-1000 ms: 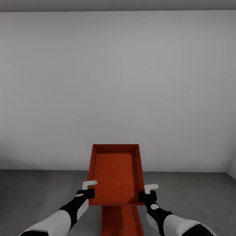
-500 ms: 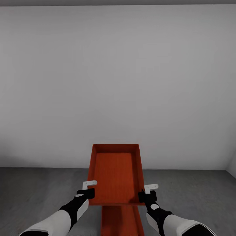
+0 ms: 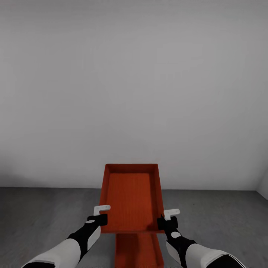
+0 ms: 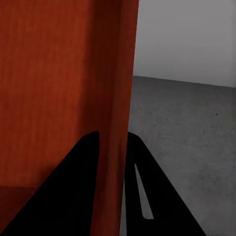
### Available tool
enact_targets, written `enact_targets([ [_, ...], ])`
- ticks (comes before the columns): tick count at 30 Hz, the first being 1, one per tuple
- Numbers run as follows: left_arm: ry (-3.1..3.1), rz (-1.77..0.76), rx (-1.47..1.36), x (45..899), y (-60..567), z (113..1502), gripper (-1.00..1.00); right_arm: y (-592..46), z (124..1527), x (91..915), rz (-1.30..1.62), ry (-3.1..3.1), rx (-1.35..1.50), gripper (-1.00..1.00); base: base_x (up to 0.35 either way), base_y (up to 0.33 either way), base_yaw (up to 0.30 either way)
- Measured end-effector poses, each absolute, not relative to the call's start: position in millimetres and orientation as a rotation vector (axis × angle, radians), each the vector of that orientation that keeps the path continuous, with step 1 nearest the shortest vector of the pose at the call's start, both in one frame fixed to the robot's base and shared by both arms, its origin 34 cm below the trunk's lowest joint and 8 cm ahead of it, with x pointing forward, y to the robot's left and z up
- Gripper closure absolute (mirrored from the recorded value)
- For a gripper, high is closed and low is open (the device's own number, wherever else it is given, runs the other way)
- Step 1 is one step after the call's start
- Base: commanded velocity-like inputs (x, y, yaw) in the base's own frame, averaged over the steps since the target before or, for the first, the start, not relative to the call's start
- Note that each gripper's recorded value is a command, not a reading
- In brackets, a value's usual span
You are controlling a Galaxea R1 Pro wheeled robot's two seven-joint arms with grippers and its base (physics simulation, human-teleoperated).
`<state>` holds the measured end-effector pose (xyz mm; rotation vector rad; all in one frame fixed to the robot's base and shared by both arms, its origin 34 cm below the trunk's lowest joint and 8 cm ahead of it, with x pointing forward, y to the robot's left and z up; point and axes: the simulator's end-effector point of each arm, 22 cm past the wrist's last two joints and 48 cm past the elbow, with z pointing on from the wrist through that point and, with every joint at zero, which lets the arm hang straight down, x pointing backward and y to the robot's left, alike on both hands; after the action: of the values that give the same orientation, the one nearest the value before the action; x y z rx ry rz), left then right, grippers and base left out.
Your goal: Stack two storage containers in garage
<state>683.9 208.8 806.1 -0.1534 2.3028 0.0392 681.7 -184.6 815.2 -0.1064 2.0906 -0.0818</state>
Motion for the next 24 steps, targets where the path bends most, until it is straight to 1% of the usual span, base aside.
enact_targets([
  [24, 2.340, 0.043, -0.154, 678, 209, 785, 1.00, -185, 795, 676, -0.080, 2.128, -0.108, 1.00, 0.000, 0.000, 0.000],
])
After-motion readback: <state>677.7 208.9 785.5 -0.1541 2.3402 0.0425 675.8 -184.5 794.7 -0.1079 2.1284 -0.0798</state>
